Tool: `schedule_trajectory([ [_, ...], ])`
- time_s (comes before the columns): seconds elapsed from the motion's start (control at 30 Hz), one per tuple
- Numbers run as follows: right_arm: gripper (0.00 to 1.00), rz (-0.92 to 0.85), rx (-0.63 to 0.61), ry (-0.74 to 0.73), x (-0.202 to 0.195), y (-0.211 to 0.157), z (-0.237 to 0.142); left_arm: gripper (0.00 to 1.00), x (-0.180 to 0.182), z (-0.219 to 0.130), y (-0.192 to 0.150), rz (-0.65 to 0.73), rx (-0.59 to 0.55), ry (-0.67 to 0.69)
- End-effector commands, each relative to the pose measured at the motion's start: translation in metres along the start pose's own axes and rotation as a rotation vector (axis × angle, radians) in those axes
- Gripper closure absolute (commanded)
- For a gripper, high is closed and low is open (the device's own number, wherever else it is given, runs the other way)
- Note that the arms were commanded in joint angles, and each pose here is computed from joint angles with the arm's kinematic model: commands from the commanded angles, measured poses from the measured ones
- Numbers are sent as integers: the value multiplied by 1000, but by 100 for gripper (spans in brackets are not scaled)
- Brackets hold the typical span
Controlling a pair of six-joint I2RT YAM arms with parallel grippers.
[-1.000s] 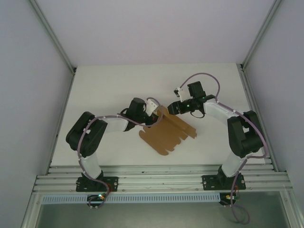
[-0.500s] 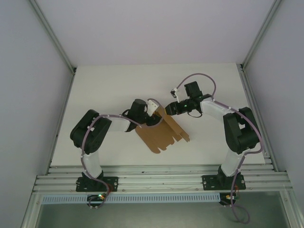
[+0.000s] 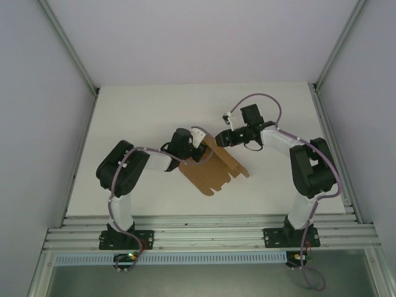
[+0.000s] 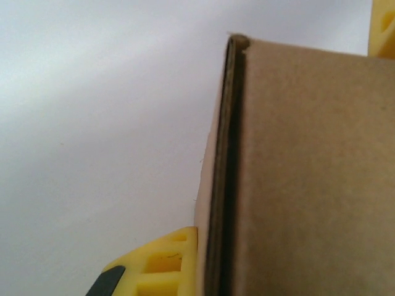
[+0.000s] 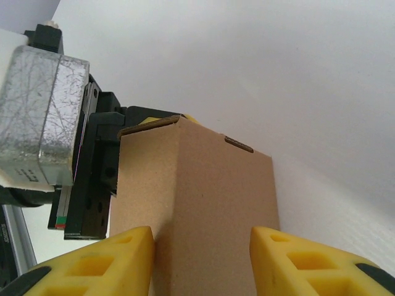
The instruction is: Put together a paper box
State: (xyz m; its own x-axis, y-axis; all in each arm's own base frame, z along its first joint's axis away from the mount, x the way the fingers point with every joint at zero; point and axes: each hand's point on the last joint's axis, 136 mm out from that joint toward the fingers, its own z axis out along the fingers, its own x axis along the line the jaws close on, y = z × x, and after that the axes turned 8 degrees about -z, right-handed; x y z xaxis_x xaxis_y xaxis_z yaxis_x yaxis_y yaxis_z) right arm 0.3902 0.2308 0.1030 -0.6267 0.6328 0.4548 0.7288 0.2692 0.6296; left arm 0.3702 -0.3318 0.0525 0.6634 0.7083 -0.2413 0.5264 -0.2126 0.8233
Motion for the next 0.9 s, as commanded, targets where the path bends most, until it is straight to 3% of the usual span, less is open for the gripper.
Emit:
schedule_trajectory([
  [0.0, 56, 147, 187, -27, -10, -65, 18, 100, 23, 0, 30, -113, -146, 190],
  [0.07, 57, 166, 185, -8, -7, -67, 19, 100, 35, -2, 27, -162, -148, 301],
  [0.27, 57, 220, 192, 18, -2, -76, 20, 100, 57, -10, 18, -341, -193, 429],
  [0.37, 58, 256, 190, 59, 3, -77, 23, 100, 63, -14, 22, -351, -194, 488],
  [0.5, 59, 275, 195, 83, 9, -81, 26, 100, 79, -25, 21, -343, -185, 675],
  [0.6, 59, 284, 188, 97, 14, -81, 25, 100, 77, -18, 18, -365, -170, 643],
  [0.73, 59, 292, 178, 102, 18, -80, 24, 100, 99, -27, 5, -495, -149, 779],
  [0.87, 59, 291, 185, 101, 22, -81, 26, 100, 100, -35, 12, -459, -142, 865],
])
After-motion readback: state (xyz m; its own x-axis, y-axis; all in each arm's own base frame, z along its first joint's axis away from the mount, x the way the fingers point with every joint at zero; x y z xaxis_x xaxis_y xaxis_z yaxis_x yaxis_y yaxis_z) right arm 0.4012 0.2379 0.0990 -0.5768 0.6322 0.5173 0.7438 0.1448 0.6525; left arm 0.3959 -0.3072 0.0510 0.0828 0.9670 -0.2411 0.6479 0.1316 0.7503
